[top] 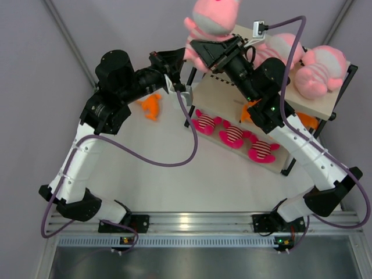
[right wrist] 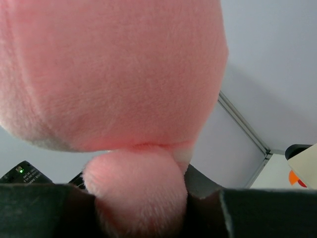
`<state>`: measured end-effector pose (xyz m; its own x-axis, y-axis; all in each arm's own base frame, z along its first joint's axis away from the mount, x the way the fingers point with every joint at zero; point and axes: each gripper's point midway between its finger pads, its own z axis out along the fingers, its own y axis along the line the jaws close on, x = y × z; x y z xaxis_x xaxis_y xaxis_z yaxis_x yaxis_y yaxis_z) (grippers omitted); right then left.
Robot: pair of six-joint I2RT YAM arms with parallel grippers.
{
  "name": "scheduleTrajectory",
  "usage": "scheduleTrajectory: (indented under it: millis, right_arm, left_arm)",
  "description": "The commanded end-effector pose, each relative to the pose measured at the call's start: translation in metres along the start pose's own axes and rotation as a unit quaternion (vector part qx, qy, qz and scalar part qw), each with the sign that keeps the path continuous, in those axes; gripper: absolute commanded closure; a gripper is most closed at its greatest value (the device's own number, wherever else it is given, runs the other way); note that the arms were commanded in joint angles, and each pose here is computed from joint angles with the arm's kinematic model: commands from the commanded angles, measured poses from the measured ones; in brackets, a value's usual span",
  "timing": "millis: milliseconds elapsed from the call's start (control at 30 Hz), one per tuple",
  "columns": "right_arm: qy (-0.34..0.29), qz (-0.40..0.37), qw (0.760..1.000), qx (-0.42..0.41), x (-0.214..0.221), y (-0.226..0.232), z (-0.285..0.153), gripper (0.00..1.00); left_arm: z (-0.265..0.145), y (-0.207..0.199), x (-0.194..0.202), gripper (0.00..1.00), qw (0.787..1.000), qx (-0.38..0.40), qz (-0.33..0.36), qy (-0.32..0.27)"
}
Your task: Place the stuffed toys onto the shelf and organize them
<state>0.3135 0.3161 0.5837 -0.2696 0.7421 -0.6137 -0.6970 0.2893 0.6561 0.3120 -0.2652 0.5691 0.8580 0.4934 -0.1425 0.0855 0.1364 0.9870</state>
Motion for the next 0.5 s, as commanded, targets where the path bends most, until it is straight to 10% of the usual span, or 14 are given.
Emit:
scheduleTrajectory:
  millis: [0,133,467]
  right_arm:
    - [0.001,-0.004,1.000,-0.014,-0.002,0.006,0.003,0.77]
    - [-0.001,-0.023,1.000,0.002,-0.010,-0.003,-0.001,0.33]
    - [-0.027,-0.136,0.987,0.078,-0.056,-0.006,-0.033,0.16]
  left_arm:
    - [0.001,0.028,-0.033,1.00,0.997,-0.034,-0.005,-0.065]
    - [0.005,0.032,-0.031,1.00,0.996,-0.038,-0.046,-0.064]
    - [0.022,0.028,0.015,1.00,0.990,-0.068,-0.126,0.012]
